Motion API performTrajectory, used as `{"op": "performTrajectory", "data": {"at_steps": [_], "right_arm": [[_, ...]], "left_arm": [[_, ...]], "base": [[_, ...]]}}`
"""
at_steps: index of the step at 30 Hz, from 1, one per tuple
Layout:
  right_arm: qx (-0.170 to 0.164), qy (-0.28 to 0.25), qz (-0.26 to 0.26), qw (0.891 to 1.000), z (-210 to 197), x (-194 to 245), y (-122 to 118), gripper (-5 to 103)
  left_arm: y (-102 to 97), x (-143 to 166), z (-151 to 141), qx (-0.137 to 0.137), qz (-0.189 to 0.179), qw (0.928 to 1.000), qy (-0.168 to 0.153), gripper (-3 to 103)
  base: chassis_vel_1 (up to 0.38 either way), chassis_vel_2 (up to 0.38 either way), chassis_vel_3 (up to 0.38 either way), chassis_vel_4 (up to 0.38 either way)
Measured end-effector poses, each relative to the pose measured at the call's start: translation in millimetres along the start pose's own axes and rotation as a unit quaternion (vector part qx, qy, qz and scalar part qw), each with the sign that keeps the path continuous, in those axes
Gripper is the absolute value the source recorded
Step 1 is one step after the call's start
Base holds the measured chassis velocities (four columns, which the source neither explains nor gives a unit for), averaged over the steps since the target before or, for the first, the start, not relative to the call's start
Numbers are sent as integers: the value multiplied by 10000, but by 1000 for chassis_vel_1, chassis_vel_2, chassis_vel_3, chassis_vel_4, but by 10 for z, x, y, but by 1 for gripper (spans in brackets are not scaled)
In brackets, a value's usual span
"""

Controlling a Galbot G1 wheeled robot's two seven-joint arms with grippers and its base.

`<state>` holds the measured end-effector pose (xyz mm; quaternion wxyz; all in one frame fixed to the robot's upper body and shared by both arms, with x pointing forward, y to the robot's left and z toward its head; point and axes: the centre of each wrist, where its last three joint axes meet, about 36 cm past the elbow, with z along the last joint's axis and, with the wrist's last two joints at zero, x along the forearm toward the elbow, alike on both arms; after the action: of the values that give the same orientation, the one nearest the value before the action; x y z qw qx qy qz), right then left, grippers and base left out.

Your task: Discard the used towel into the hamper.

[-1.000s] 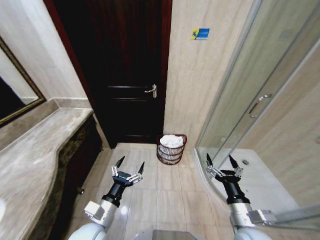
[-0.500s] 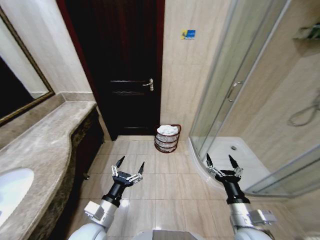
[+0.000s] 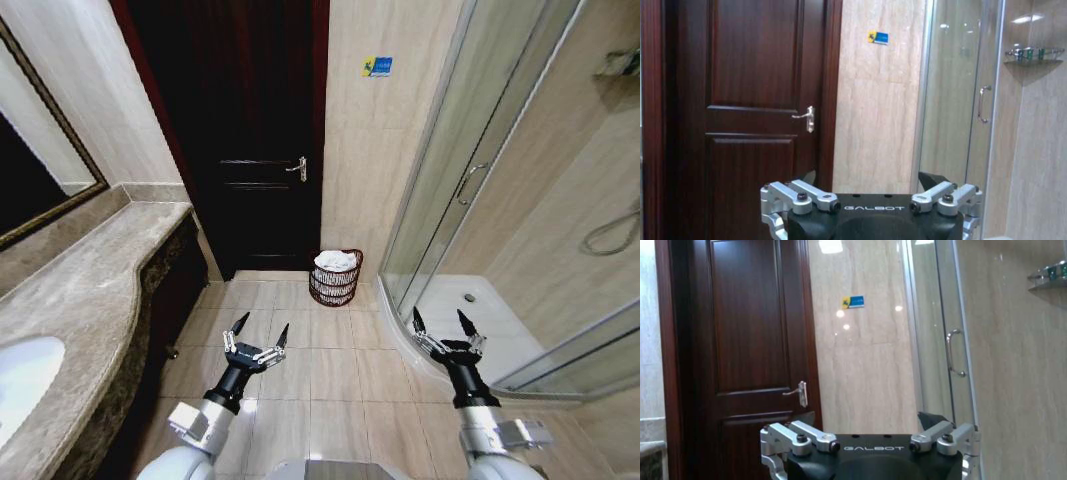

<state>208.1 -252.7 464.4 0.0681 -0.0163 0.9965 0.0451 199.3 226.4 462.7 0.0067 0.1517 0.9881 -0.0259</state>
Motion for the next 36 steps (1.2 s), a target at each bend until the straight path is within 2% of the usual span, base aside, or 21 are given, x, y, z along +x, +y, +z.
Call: {"op": "performTrajectory", "data": {"at_steps": [17, 36], "right_arm": [[0, 0, 0, 10000, 0, 0, 0, 100], [0, 2, 0, 10000, 0, 1, 0, 100]], "left_arm": [[0, 0, 0, 1, -1, 10000, 0, 100], [0, 1, 0, 0, 0, 10000, 2, 100]], "base": [[56, 53, -48, -58], [92, -86, -92, 88]]}}
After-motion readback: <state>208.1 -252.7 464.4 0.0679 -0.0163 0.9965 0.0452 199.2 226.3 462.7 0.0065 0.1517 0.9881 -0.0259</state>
